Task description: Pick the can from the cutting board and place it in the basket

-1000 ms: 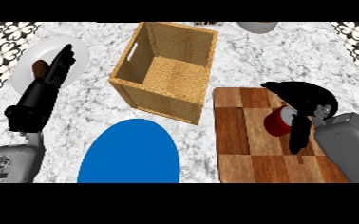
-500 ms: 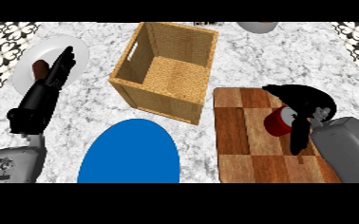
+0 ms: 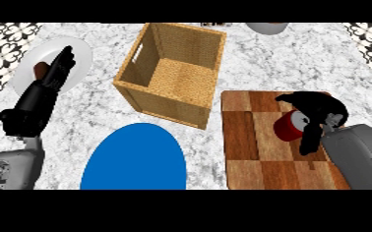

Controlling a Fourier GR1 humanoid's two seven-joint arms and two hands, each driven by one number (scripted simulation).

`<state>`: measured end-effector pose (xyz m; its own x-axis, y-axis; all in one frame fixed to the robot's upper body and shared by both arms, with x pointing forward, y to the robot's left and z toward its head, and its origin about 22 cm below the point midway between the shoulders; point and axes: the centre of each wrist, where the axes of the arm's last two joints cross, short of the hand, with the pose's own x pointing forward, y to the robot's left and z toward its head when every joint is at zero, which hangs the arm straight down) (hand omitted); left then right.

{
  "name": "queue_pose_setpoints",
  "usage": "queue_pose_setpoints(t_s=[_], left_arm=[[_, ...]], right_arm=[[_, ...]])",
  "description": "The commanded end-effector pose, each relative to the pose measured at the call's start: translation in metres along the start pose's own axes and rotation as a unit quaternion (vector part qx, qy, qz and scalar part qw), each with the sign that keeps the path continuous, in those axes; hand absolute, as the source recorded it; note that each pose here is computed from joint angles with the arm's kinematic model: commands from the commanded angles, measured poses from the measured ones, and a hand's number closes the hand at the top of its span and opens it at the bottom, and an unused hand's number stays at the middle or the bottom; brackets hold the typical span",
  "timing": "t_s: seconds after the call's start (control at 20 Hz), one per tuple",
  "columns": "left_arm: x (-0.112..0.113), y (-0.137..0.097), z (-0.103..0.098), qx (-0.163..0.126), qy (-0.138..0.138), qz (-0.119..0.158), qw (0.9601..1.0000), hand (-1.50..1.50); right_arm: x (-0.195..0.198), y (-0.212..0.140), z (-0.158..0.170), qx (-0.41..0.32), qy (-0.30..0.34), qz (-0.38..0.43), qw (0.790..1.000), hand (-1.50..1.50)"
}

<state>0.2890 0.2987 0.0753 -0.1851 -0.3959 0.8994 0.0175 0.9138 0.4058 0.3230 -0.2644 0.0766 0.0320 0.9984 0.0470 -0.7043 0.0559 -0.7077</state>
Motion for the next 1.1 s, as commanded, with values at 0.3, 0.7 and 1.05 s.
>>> queue_pose_setpoints(t_s=[0.3, 0.7, 1.05], left_arm=[[0.000, -0.026, 0.007, 0.006, 0.003, -0.007, 1.0000, 0.00], [0.004, -0.006, -0.014, -0.005, -0.002, -0.003, 1.0000, 0.00], [0.002, -0.007, 0.015, -0.005, 0.002, -0.002, 1.0000, 0.00]], right_arm=[[0.021, 0.021, -0.022, -0.008, -0.019, 0.015, 1.000, 1.50], [-0.030, 0.043, -0.037, -0.122, 0.043, -0.019, 0.991, 1.50], [-0.057, 0.042, -0.031, -0.239, 0.087, -0.028, 0.967, 1.50]])
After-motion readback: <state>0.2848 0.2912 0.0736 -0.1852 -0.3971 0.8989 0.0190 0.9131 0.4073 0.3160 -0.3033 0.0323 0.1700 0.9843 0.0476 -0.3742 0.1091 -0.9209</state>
